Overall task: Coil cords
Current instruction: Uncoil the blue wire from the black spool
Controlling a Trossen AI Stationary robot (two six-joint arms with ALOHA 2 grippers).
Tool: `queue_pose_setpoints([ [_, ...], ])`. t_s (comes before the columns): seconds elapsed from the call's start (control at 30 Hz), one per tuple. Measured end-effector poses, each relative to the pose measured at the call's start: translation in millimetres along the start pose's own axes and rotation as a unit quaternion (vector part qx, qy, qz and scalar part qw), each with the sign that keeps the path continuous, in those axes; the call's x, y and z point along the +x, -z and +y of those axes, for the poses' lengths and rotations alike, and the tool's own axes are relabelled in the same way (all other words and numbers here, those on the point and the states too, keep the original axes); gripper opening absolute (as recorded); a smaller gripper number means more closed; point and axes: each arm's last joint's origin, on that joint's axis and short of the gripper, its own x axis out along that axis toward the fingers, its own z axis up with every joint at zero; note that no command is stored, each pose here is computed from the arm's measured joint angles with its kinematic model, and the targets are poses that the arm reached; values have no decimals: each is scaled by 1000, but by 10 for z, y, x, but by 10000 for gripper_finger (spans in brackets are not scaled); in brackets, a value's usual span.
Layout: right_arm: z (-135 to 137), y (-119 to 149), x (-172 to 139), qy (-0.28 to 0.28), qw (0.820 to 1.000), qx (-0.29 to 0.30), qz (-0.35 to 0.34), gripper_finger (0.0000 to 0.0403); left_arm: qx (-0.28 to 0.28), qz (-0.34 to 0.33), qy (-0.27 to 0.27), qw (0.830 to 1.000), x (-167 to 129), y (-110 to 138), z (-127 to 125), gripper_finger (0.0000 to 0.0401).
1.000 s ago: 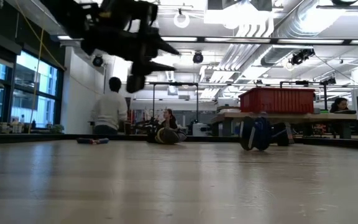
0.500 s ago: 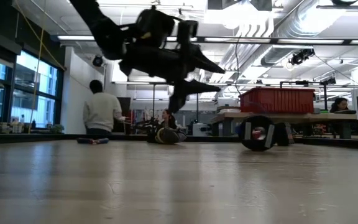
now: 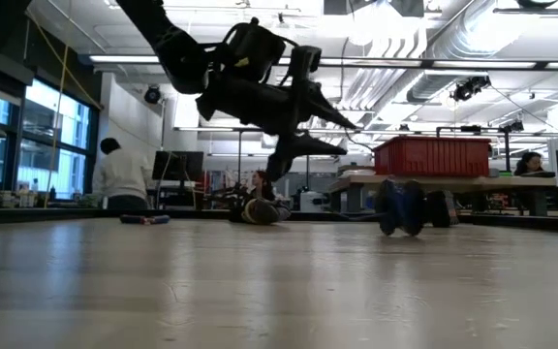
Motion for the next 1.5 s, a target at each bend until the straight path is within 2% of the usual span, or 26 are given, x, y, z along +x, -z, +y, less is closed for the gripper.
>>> queue_pose_setpoints([
  [0.17, -1, 2, -9, -1, 1000, -8, 3, 0, 85, 14, 0, 996, 46, 99, -79, 157],
  [0.3, -5, -4, -17, -1, 1000, -13, 2, 0, 185, 10, -13, 983, 118, 227, -196, 157],
  [0.4, -4, -3, -16, -1, 1000, -13, 2, 0, 228, -7, -41, 973, 152, 284, -248, 157],
  [0.53, -4, -3, -16, -1, 1000, -13, 2, 0, 256, -26, -79, 963, 145, 262, -220, 157],
  [0.63, -4, -2, -16, -1, 1000, -13, 2, 0, 274, -26, -88, 957, 127, 226, -180, 157],
  [0.77, -4, -2, -16, -1, 1000, -13, 2, 0, 305, -31, -89, 948, 150, 215, -147, 164],
  [0.93, -4, -2, -16, -1, 1000, -13, 2, 0, 309, -45, -90, 946, 203, 232, -121, 184],
  [1.2, -3, -2, -16, -1, 1000, -13, 2, 0, 351, -79, -68, 930, 230, 151, -276, 196],
  [1.37, -3, -2, -16, -1, 1000, -13, 2, 0, 381, -73, -63, 919, 260, 180, -345, 196],
  [1.5, -3, -2, -16, -1, 1000, -13, 2, 0, 384, -62, -69, 919, 265, 203, -337, 196],
])
